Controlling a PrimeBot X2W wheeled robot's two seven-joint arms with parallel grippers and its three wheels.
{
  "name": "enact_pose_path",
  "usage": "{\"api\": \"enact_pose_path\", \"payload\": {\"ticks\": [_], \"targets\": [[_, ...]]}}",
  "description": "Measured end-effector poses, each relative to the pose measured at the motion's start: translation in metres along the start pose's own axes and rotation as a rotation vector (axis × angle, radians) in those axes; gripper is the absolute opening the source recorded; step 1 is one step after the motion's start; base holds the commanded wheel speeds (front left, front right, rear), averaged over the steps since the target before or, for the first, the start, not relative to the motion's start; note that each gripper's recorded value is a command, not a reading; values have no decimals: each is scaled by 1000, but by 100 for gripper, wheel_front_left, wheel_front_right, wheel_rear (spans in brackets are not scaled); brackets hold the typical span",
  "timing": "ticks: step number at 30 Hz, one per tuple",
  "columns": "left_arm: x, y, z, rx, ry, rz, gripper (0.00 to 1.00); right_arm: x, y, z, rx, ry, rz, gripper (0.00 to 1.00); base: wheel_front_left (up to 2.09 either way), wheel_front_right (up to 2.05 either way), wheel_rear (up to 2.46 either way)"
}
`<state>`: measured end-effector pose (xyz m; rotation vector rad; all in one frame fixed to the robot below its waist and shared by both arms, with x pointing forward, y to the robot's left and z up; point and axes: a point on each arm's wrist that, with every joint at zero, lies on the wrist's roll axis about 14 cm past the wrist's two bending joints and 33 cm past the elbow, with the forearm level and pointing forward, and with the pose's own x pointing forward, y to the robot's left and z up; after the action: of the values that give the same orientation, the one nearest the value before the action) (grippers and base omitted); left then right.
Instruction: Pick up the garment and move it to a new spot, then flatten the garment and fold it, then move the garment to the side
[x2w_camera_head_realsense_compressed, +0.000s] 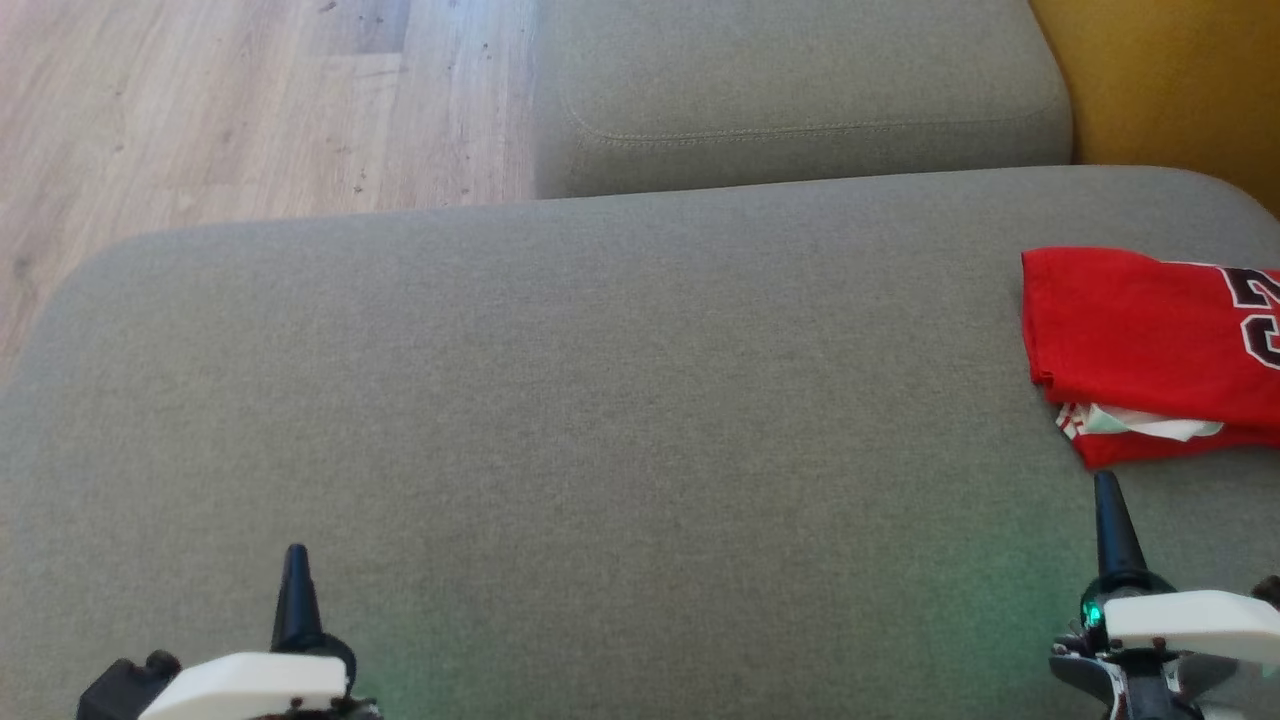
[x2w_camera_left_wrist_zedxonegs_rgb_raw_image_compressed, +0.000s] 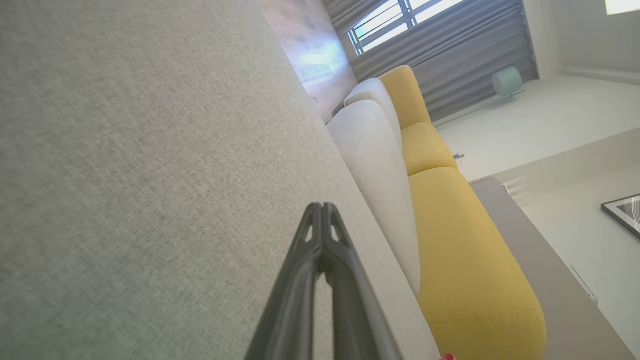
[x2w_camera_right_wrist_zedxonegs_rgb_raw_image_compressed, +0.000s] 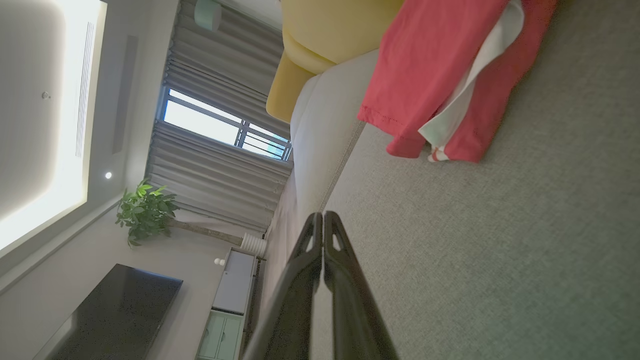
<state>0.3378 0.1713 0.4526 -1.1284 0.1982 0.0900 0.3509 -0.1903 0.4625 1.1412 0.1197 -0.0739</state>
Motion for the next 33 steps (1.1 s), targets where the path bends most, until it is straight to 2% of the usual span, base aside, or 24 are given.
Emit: {"api": "enact_pose_path", "payload": {"ticks": [33], "targets": [[26,-16,25,-399,-21,-86,0,16,4,21,387,-37,22,0,0,0,0]]}}
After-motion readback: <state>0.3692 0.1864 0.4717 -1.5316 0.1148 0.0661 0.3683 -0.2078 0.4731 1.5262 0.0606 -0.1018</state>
